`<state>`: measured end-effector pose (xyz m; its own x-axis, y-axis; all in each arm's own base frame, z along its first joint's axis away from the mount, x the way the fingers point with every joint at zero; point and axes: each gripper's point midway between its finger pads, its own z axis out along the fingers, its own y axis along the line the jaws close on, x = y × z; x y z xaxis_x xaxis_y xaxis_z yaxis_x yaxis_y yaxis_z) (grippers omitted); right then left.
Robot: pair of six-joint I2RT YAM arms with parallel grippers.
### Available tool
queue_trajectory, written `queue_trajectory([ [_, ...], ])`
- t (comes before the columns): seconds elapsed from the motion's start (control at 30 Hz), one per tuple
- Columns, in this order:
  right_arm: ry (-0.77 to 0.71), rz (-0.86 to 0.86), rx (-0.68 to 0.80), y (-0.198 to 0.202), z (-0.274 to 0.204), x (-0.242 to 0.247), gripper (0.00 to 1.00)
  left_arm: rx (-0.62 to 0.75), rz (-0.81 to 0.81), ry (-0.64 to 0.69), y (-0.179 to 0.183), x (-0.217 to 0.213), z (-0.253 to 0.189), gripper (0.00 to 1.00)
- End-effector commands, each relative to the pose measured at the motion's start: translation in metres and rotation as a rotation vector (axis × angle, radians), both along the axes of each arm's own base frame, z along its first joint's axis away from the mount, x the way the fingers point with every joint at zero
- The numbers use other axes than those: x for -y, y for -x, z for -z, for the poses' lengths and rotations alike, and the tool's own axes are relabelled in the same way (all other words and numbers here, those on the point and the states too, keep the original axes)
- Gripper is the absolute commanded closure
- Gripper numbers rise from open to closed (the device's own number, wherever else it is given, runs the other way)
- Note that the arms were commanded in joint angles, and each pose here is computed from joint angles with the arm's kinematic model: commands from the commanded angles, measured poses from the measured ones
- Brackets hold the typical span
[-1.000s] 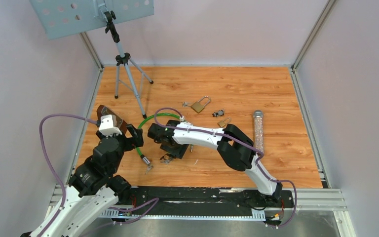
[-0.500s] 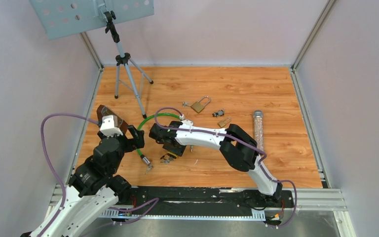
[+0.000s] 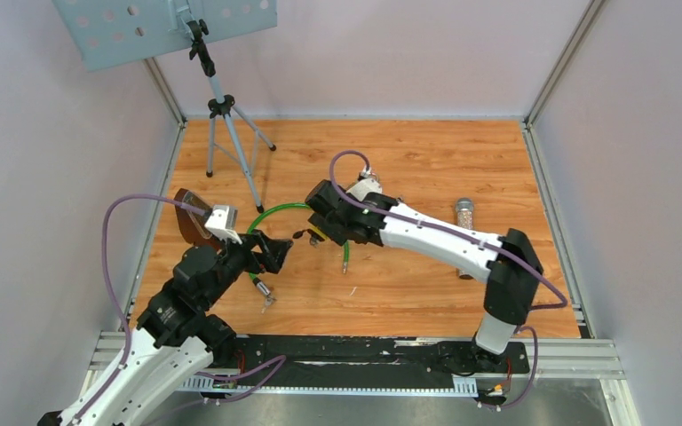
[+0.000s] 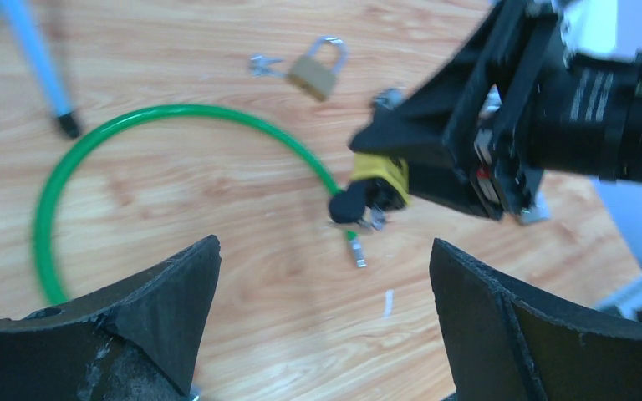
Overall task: Lock with the key
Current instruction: Pick up the lock from the center of the board.
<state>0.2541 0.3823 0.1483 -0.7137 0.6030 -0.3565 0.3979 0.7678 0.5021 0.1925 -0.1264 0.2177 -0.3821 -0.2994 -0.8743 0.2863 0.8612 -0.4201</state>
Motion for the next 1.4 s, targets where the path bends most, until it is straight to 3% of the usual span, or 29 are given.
queue_trajectory([
  [0.0, -0.178, -0.019, 0.218, -0.017, -0.088, -0.009, 0.60, 0.211, 0.273, 0.114, 0.001, 0.055, -0.053, 0.00],
  [0.07, -0.218, -0.017, 0.257, -0.017, -0.107, -0.005, 0.60, 0.242, 0.365, 0.126, 0.001, 0.074, -0.061, 0.00],
  [0.3, -0.354, 0.007, 0.326, -0.012, -0.152, 0.005, 0.60, 0.347, 0.437, 0.146, -0.020, 0.103, -0.086, 0.01],
  [0.53, -0.416, 0.060, 0.346, -0.011, -0.168, 0.016, 0.60, 0.369, 0.315, 0.238, -0.046, 0.102, -0.092, 0.06],
  [0.67, -0.459, 0.106, 0.327, -0.010, -0.168, 0.021, 0.60, 0.447, 0.276, 0.298, -0.049, 0.097, -0.107, 0.09],
  [1.0, -0.546, 0.185, 0.329, -0.011, -0.180, 0.029, 0.61, 0.374, 0.276, 0.301, -0.058, 0.107, -0.089, 0.14],
  [1.17, -0.562, 0.194, 0.323, -0.011, -0.179, 0.028, 0.61, 0.363, 0.288, 0.322, -0.062, 0.113, -0.086, 0.33],
  [1.37, -0.586, 0.214, 0.315, -0.012, -0.178, 0.029, 0.61, 0.331, 0.294, 0.336, -0.066, 0.121, -0.079, 0.36],
])
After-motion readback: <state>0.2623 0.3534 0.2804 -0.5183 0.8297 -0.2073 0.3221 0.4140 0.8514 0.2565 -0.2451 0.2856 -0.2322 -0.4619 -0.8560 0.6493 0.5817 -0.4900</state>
